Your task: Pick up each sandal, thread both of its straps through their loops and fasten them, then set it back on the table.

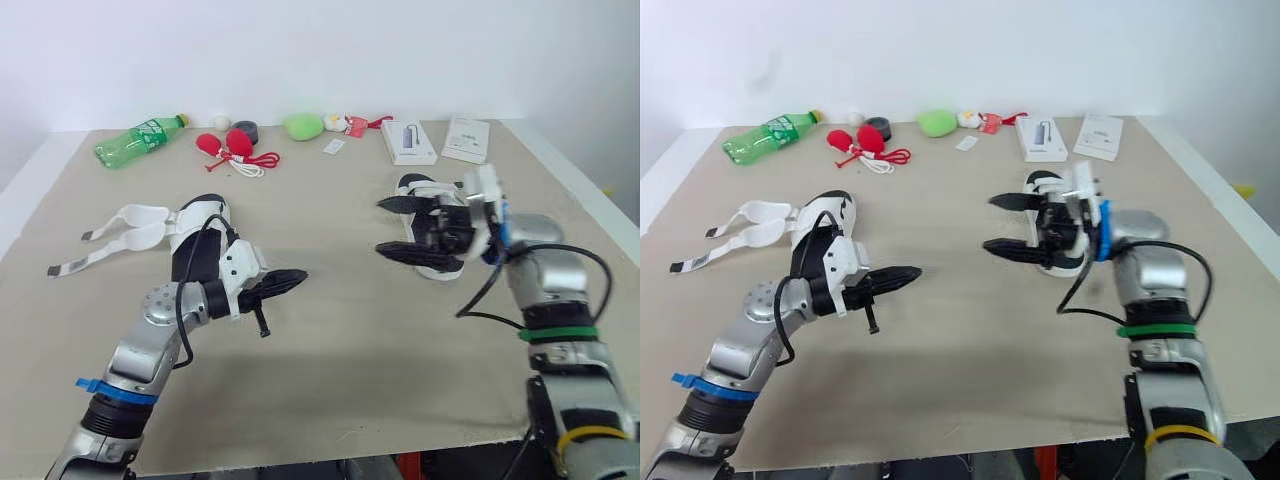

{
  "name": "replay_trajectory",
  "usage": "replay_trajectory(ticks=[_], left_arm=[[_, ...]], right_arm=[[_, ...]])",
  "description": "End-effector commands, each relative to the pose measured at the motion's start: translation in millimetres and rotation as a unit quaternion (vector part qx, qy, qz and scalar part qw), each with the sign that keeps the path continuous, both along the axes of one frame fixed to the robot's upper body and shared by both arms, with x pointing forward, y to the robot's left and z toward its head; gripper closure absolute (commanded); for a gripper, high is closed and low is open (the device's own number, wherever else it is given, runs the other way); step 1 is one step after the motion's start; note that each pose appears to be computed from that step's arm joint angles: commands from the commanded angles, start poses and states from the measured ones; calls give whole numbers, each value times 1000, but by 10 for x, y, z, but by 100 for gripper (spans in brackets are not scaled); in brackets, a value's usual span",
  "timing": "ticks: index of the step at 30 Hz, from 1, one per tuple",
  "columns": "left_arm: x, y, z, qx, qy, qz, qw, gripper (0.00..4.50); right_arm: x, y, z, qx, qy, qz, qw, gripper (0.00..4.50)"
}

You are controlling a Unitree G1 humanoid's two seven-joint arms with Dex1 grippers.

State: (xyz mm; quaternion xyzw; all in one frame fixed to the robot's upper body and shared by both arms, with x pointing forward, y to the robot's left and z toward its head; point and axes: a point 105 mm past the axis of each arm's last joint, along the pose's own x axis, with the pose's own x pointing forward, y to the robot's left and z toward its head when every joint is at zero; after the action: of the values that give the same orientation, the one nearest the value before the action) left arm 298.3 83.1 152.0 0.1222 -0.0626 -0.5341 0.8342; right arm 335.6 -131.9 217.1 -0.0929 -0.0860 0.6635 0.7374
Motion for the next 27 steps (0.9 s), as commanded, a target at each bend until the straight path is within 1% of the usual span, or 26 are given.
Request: replay_trajectory(ticks=[1, 4, 5, 6, 7, 11, 12, 13, 15, 17, 18, 19, 23, 27], left_arm=[[-60, 80, 143, -8, -24, 17, 1000, 450], [-73, 186, 174, -15, -31, 58, 998, 370], [-69, 222, 189, -16, -36, 75, 996, 330], [-62, 265, 213, -23, -38, 96, 994, 266], [-47, 317, 247, -34, -39, 123, 991, 239], [-68, 399, 330, -73, -32, 209, 975, 65], [-76, 407, 337, -79, -29, 225, 971, 31], [-52, 481, 346, -92, -27, 276, 956, 10], [-16, 648, 328, -117, -13, 369, 922, 10], [12, 771, 242, -118, 8, 439, 891, 10], [13, 784, 222, -117, 13, 454, 883, 10], [35, 792, 182, -101, 15, 471, 876, 10], [150, 840, 123, -90, 27, 518, 850, 10], [291, 874, 29, -76, 49, 544, 834, 10]], right_arm=[[-65, 265, -86, -16, 20, 81, 996, 4], [-56, 438, -165, -30, 25, 118, 992, 0], [-44, 475, -174, -32, 26, 124, 991, 0], [-30, 509, -177, -34, 30, 128, 991, 0], [-11, 544, -178, -36, 29, 131, 990, 0], [69, 673, -169, -38, 23, 137, 990, 0], [79, 689, -171, -38, 21, 138, 989, 0], [92, 725, -185, -38, 21, 140, 989, 0], [103, 782, -215, -38, 19, 143, 989, 0], [112, 829, -241, -39, 19, 146, 988, 0], [114, 850, -253, -40, 18, 147, 988, 0], [117, 873, -263, -42, 17, 148, 988, 0], [132, 925, -263, -42, 14, 150, 988, 0], [158, 952, -226, -38, 9, 148, 988, 0]])
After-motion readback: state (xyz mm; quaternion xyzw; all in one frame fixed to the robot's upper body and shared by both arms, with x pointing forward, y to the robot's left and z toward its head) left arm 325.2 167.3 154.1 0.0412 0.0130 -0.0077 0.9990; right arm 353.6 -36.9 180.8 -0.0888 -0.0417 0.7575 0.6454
